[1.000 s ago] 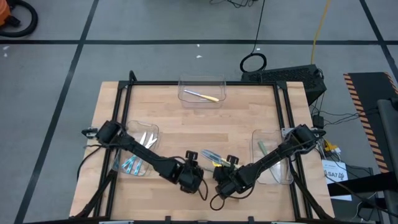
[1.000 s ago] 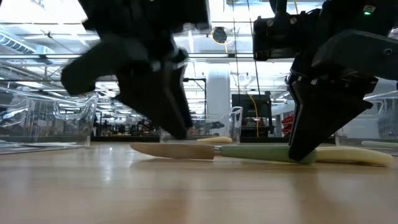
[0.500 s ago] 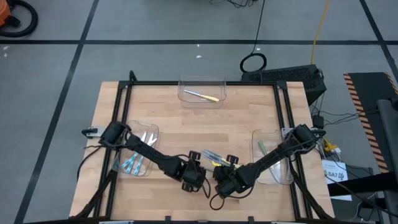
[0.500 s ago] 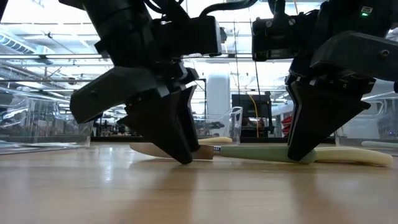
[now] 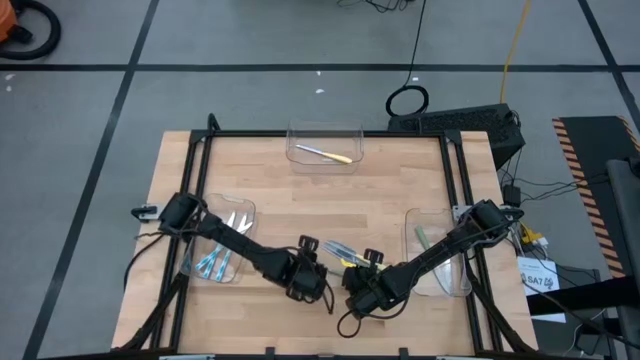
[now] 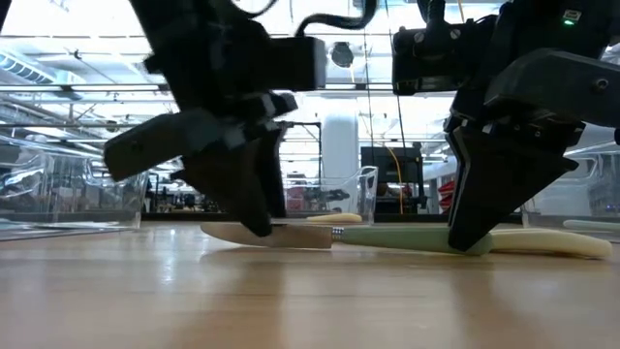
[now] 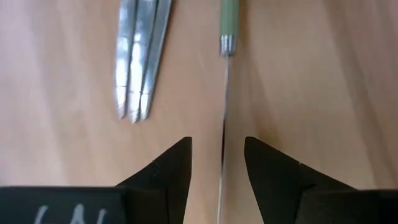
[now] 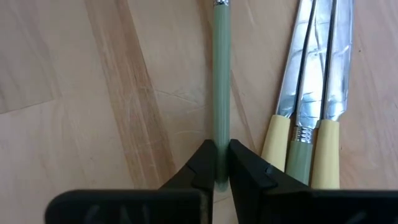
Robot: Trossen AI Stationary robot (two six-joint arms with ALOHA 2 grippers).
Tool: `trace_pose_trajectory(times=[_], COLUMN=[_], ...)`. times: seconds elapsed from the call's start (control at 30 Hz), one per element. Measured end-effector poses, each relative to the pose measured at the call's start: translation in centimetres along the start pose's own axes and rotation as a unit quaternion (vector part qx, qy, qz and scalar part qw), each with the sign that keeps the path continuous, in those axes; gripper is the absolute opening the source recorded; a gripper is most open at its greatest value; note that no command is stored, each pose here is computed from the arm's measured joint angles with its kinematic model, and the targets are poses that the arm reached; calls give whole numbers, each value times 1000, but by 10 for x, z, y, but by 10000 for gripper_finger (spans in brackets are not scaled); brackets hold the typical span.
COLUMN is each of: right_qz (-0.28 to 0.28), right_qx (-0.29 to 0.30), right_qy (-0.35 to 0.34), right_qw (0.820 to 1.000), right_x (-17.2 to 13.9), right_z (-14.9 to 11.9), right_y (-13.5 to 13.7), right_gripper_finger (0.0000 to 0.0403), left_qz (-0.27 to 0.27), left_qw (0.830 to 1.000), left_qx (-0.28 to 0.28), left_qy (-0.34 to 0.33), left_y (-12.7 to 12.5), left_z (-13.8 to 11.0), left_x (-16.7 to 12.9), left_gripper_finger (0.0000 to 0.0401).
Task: Sort silverware by color (type)
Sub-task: Put the left green knife into the bottom right transparent bin
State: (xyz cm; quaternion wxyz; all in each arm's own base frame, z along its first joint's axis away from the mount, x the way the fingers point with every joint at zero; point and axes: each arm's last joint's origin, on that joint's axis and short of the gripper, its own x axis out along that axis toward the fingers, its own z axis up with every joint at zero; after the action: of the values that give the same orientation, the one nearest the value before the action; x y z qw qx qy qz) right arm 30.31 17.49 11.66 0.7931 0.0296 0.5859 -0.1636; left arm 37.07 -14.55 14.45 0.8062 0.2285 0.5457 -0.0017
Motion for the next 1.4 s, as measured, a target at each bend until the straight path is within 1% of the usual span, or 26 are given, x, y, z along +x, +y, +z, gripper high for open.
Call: trace_pose_trajectory(times=[0.07,0.13,0.23,0.3,0.47,0.5,0.67,0.77,0.83,0.93,1.0,1.07,1.13,1.27,1.4], right_qz=[1,1,2,2,4,1,-3,-19,-25,-27,-25,-19,-8,2,3], right_qx=[1,2,3,5,7,5,-10,-14,-21,-14,-9,-5,1,6,6], right_qy=[-2,-1,-3,-4,-6,-8,-26,-45,-52,-52,-52,-48,-40,-37,-35], right_qw=[1000,1000,1000,1000,1000,1000,1000,999,998,998,998,999,999,999,999], right_x=[0,0,0,0,0,0,-7,-9,-9,-8,-7,-7,-6,-6,-6], right_z=[0,0,0,0,1,1,4,7,7,10,11,13,15,17,17], right_y=[0,0,1,1,1,1,4,3,3,1,0,-1,-2,-2,-2], right_gripper_finger=[22,22,25,29,53,59,92,110,117,119,114,101,81,27,23], left_qz=[-38,-60,-63,-67,-89,-93,-98,-100,-100,-100,-101,-101,-102,-102,-103], left_qw=[999,998,997,997,995,995,995,995,995,995,995,995,995,994,994], left_qx=[-17,-33,-45,-45,-32,-28,-26,-21,-16,-11,-11,-8,-6,-12,-39], left_qy=[-2,-4,-7,-3,-10,-11,-15,-18,-19,-21,-21,-22,-23,-23,-21], left_y=[9,17,23,24,23,23,23,23,23,23,23,23,23,23,23], left_z=[-1,-5,-9,-11,-10,-9,-8,-8,-7,-7,-7,-7,-7,-7,-7], left_x=[7,14,21,21,22,22,22,22,22,22,22,22,22,23,23], left_gripper_finger=[156,156,137,110,21,13,11,11,11,11,11,11,11,11,13])
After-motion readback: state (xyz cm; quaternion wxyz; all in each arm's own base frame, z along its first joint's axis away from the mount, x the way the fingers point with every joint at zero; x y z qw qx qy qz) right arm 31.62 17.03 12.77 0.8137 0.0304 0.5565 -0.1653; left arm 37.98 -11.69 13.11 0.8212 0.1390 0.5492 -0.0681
